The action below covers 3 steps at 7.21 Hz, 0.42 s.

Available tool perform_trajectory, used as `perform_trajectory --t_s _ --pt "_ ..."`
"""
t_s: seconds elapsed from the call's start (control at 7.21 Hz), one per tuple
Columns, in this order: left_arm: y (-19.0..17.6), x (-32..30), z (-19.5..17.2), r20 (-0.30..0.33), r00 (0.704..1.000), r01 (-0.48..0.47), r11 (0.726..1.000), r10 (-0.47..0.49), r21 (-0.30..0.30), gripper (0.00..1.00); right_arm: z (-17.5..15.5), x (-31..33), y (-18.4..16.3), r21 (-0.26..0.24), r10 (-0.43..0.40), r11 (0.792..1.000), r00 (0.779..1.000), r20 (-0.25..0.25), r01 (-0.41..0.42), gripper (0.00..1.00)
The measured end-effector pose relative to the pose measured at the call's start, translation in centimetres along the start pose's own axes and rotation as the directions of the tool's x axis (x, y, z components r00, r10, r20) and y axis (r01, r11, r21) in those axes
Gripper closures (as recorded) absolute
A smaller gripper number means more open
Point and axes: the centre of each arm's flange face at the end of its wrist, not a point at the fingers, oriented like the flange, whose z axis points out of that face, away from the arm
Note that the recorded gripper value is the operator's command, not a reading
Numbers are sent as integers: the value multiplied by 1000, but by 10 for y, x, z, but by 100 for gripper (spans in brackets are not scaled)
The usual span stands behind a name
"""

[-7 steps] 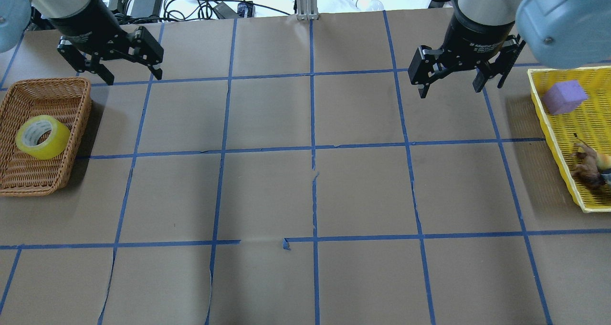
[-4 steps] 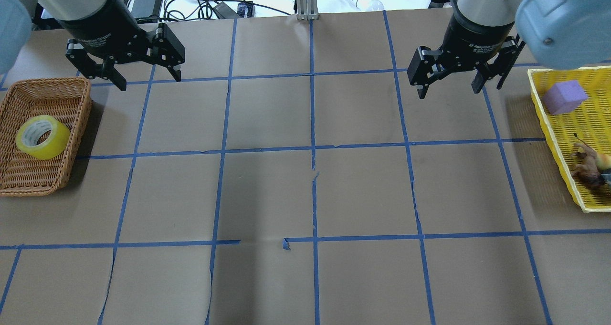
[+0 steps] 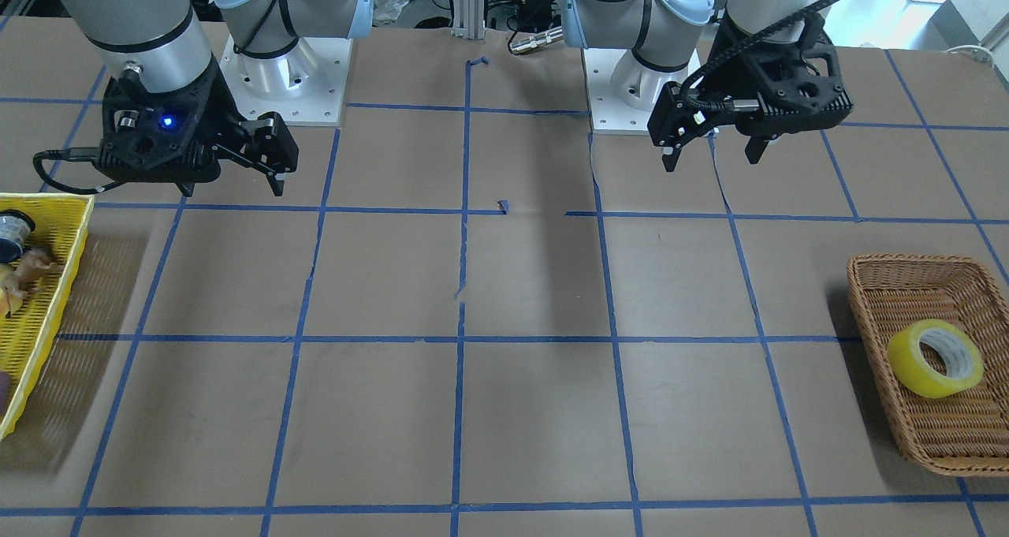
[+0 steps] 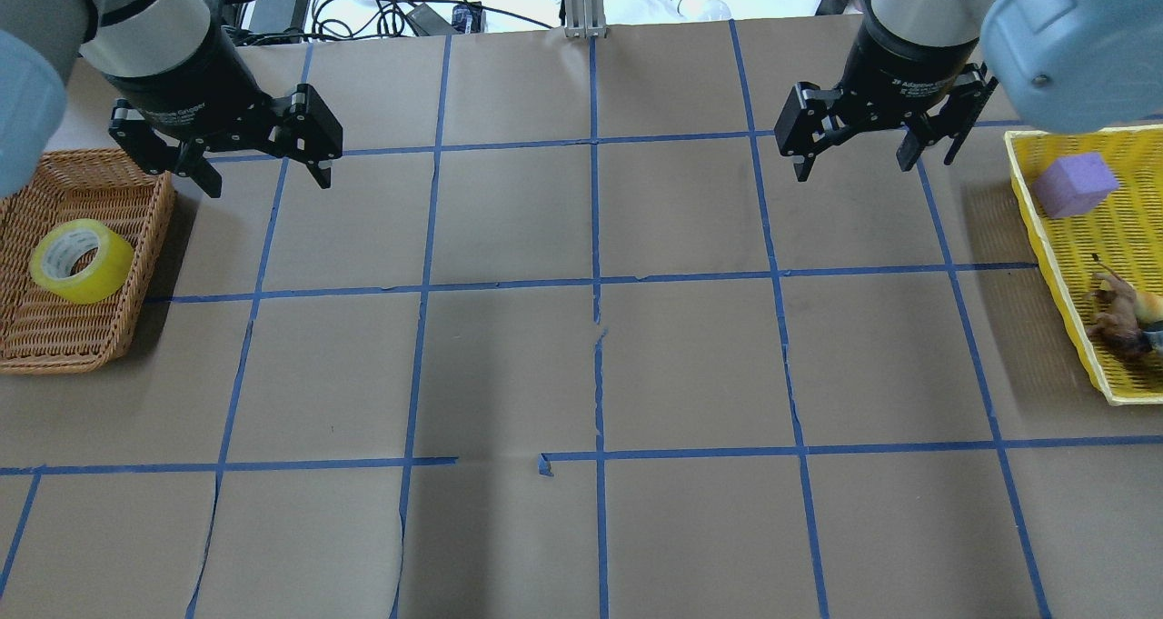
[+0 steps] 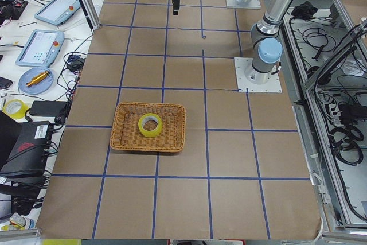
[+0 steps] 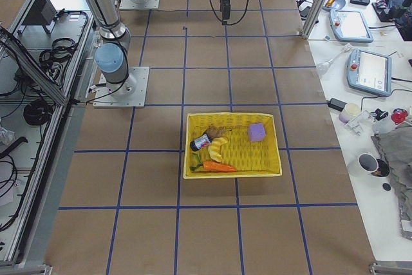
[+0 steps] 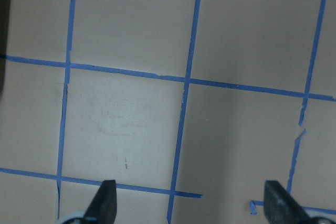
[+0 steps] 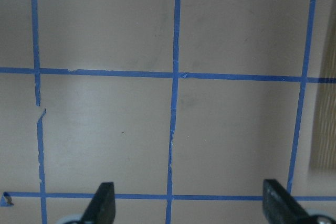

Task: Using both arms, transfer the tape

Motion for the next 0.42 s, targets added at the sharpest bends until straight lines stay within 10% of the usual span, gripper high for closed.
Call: perform_trajectory --t_s 0.42 --pt "-2 -1 -5 -24 1000 -7 1000 7 10 0 -10 0 -1 32 0 999 1000 -5 0 0"
